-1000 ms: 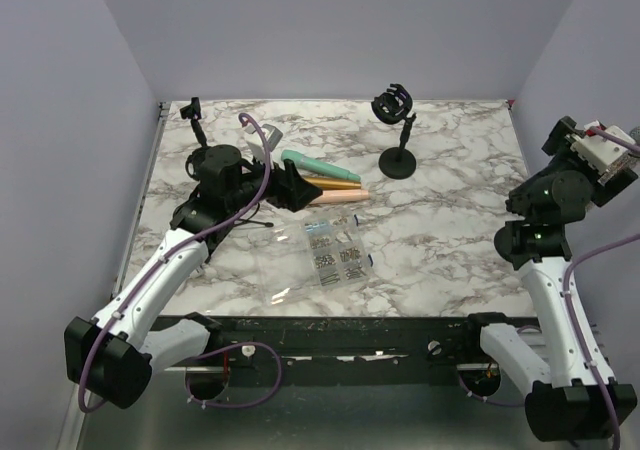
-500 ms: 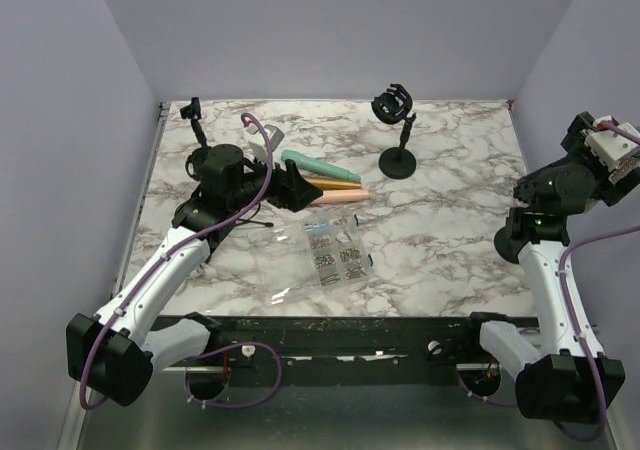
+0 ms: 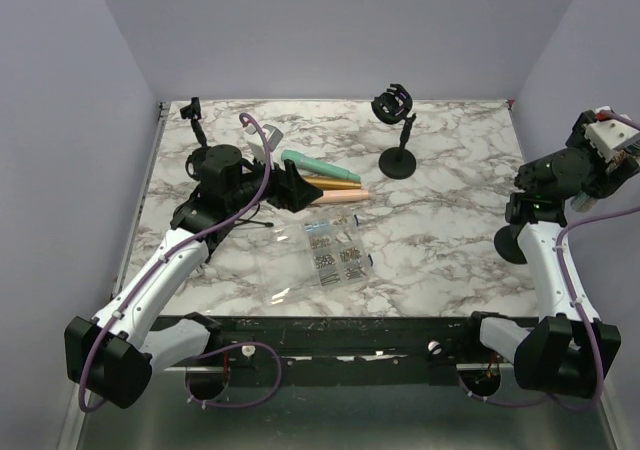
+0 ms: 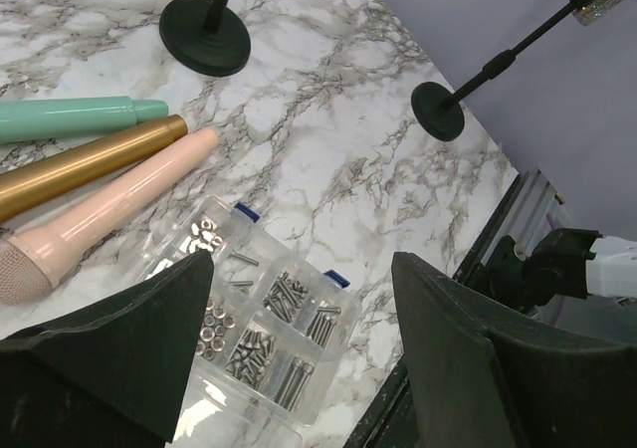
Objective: Remove the microphone from the stand
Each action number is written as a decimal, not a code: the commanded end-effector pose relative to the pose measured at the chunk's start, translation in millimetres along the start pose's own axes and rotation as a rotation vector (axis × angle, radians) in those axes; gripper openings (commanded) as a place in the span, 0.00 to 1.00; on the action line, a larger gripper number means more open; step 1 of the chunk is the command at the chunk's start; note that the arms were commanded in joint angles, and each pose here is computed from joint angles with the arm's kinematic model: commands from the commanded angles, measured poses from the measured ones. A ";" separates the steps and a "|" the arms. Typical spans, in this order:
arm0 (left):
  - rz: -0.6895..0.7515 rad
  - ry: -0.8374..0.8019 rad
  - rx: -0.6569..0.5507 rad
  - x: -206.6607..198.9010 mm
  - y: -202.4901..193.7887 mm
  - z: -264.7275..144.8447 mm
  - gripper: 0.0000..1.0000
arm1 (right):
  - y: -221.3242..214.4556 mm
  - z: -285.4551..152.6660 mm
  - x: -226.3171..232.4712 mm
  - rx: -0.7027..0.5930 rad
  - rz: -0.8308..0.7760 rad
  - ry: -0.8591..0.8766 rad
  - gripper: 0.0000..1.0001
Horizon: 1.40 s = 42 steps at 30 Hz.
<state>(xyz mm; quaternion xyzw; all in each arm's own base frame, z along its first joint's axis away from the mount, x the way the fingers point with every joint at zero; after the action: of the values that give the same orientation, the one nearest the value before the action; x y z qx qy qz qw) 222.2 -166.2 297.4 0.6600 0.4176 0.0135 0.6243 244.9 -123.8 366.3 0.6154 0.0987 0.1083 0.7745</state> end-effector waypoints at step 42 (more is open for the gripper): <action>0.026 -0.171 -0.047 -10.6 2.1 8.8 0.75 | 34.0 -119.5 29.3 0.286 0.454 1.244 0.01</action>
<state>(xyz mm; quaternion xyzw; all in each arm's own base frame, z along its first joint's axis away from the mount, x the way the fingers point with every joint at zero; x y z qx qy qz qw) 225.2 -171.6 297.0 0.6565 0.4081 -0.0065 0.6343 245.2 -18.1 369.3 0.5612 0.3577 0.5548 0.4993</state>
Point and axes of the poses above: each gripper's point midway between its finger pads, its own z axis out along the fingers, its own x axis along the line the jaws close on, y = z × x, the point moved 9 cm from there along -z, back along the fingers, and after that the axes turned 1 degree about -z, right-handed, at the moved point
